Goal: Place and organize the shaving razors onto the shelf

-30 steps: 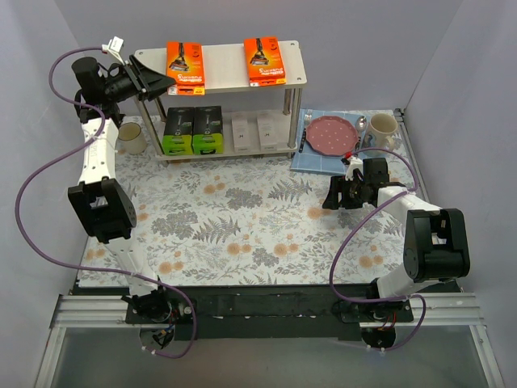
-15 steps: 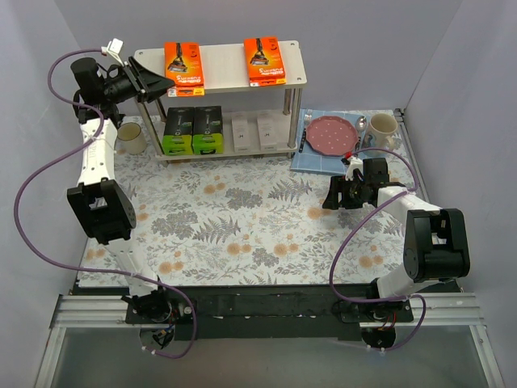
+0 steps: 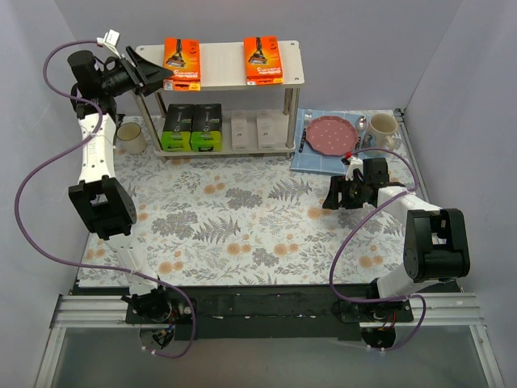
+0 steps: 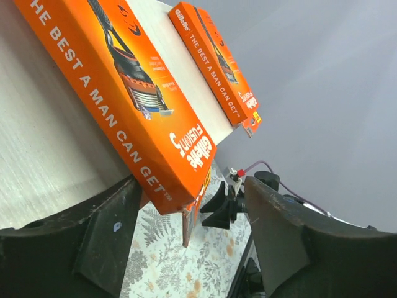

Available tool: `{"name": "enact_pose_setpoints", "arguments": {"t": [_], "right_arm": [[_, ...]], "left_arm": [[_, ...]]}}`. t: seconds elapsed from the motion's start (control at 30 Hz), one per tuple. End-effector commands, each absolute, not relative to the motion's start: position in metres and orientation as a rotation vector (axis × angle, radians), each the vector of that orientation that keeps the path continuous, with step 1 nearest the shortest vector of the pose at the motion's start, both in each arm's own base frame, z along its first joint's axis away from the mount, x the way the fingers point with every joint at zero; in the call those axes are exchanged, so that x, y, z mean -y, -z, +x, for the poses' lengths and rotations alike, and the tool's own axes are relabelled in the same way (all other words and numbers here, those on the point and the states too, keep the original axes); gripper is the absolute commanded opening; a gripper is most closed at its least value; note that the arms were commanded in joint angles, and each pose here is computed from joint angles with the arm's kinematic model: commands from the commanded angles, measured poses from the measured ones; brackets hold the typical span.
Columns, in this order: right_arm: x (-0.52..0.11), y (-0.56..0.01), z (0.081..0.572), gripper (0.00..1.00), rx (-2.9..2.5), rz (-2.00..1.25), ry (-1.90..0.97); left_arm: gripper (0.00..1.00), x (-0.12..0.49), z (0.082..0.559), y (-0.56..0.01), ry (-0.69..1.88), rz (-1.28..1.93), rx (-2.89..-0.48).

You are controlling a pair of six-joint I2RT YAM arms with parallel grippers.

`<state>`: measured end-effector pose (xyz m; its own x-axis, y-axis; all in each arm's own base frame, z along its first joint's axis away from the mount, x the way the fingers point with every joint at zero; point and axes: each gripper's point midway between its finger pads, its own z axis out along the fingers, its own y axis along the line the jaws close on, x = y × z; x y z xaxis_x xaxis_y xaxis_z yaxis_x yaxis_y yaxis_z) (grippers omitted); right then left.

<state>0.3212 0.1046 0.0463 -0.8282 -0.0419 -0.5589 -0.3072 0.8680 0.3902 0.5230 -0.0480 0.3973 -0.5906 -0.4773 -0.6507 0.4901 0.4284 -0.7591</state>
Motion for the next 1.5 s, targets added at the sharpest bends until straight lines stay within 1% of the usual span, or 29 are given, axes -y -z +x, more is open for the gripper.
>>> {"name": "enact_pose_setpoints", "arguments": {"t": [0.0, 0.13, 0.33, 0.5, 0.67, 0.73, 0.87, 0.93, 1.0, 1.03, 1.17, 1.23, 1.27, 1.3, 1.33, 1.37, 1.4, 1.43, 1.47], "right_arm": [[-0.102, -0.055, 0.329, 0.73, -2.44, -0.256, -0.62], [-0.102, -0.056, 0.33, 0.73, -2.437, -0.256, -0.618], [-0.101, -0.055, 0.327, 0.73, -2.438, -0.255, -0.614], [-0.101, -0.055, 0.327, 0.73, -2.433, -0.254, -0.616], [-0.101, -0.055, 0.326, 0.73, -2.432, -0.255, -0.611], [-0.1, -0.054, 0.325, 0.74, -2.43, -0.253, -0.607], [-0.099, -0.055, 0.323, 0.74, -2.425, -0.25, -0.601], [-0.099, -0.054, 0.322, 0.75, -2.427, -0.25, -0.601], [-0.099, -0.055, 0.323, 0.75, -2.425, -0.248, -0.6], [-0.099, -0.055, 0.323, 0.75, -2.424, -0.251, -0.601], [-0.1, -0.053, 0.323, 0.75, -2.427, -0.252, -0.607], [-0.1, -0.053, 0.324, 0.75, -2.427, -0.252, -0.607], [-0.1, -0.055, 0.325, 0.75, -2.423, -0.253, -0.607], [-0.1, -0.056, 0.326, 0.75, -2.417, -0.254, -0.605], [-0.101, -0.06, 0.327, 0.74, -2.406, -0.26, -0.61], [-0.102, -0.067, 0.331, 0.75, -2.384, -0.27, -0.609], [-0.102, -0.071, 0.333, 0.76, -2.374, -0.275, -0.608], [-0.105, -0.081, 0.337, 0.8, -2.343, -0.29, -0.619], [-0.11, -0.102, 0.349, 0.98, -2.286, -0.318, -0.634]], "left_arm": [[0.69, 0.021, 0.557, -0.368, 1.146, -0.127, -1.773], [0.74, 0.014, 0.566, -0.381, 1.05, -0.136, -1.732], [0.76, 0.013, 0.568, -0.42, 0.946, -0.058, -1.643], [0.81, 0.022, 0.575, -0.428, 0.886, -0.017, -1.617], [0.81, 0.038, 0.574, -0.42, 0.83, 0.01, -1.653], [0.79, 0.041, 0.573, -0.414, 0.794, 0.038, -1.665], [0.78, 0.048, 0.569, -0.419, 0.633, 0.037, -1.669], [0.78, 0.041, 0.57, -0.411, 0.529, 0.016, -1.678], [0.78, 0.037, 0.564, -0.417, 0.484, -0.011, -1.664], [0.79, 0.034, 0.565, -0.41, 0.465, -0.036, -1.676], [0.8, 0.004, 0.563, -0.412, 0.313, -0.148, -1.651], [0.82, -0.009, 0.551, -0.438, 0.253, -0.187, -1.564], [0.82, -0.018, 0.549, -0.424, 0.229, -0.216, -1.571], [0.83, -0.026, 0.543, -0.447, 0.194, -0.22, -1.478], [0.84, -0.028, 0.525, -0.472, 0.181, -0.204, -1.406], [0.85, -0.034, 0.518, -0.459, 0.156, -0.201, -1.414], [0.86, -0.028, 0.509, -0.481, 0.181, -0.141, -1.331], [0.98, -0.026, 0.489, -0.499, 0.187, -0.105, -1.284], [0.98, -0.022, 0.483, -0.49, 0.19, -0.058, -1.297]]}}
